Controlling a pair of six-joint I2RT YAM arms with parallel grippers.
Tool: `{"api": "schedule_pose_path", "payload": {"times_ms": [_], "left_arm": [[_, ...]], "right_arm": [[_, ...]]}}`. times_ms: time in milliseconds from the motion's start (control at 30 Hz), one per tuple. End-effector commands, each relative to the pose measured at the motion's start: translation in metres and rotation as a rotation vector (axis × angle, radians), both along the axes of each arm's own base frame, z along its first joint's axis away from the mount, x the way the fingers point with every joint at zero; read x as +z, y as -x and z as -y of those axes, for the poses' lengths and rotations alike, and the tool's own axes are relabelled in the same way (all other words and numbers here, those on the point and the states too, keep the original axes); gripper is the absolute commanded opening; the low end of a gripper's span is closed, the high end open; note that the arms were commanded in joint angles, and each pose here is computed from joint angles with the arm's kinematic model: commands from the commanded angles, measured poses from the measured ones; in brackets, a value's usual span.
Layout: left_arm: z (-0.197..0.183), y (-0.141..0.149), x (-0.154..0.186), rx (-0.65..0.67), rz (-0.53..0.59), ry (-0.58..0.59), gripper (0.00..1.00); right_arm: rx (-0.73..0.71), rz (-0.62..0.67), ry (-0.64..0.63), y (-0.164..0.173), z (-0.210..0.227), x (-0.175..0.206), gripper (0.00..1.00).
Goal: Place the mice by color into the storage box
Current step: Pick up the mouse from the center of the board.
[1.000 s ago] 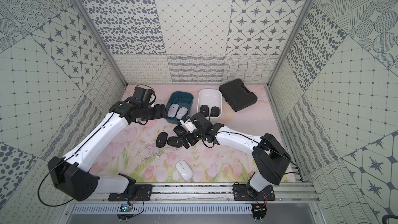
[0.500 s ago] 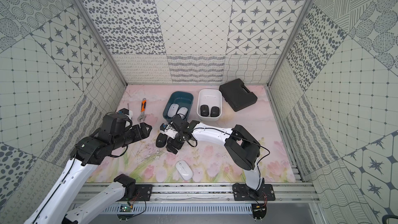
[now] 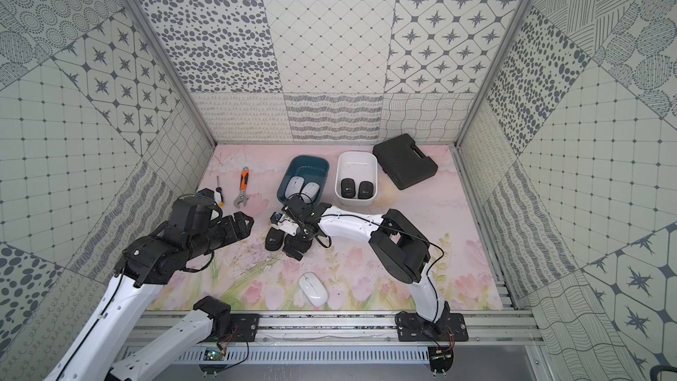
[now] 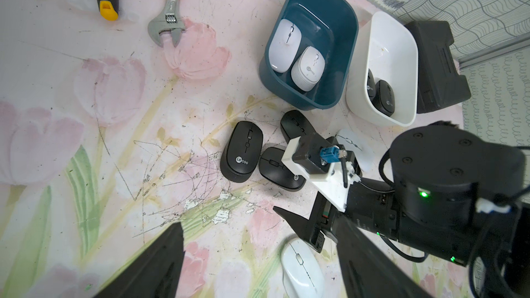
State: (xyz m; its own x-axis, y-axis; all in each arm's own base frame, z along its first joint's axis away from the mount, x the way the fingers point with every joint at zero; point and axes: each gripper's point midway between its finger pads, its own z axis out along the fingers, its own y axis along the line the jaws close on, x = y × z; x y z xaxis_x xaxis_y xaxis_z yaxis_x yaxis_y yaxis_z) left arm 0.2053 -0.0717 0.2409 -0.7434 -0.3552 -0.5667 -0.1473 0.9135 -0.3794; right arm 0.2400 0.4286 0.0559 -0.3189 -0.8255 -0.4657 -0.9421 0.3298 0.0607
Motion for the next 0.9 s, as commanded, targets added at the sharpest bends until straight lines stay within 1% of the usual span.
{"api": "schedule_pose_path", "payload": {"times_ms": [0,433,567,700,867], "left_arm": [[-0.007,0.001,-0.003,0.025,-0.01,-0.022,0.87],[-0.004,-0.001,-0.01,0.015,-0.018,-0.015,0.87],[-0.004,-0.001,-0.011,0.015,-0.021,-0.016,0.87],[-0.003,-0.001,-0.013,0.013,-0.025,-0.017,0.87],[-0.003,-0.002,-0.015,0.014,-0.028,-0.019,0.87]], "right_arm": [[0.013,0.018,0.015,-0.005,-0.004,-0.006,0.99],[0.013,0.006,0.05,-0.007,-0.006,-0.024,0.98],[-0.004,0.003,0.057,-0.008,-0.003,-0.029,0.91],[-0.025,0.014,0.064,-0.01,0.0,-0.033,0.89],[-0.038,0.017,0.057,-0.01,0.002,-0.037,0.83]]}}
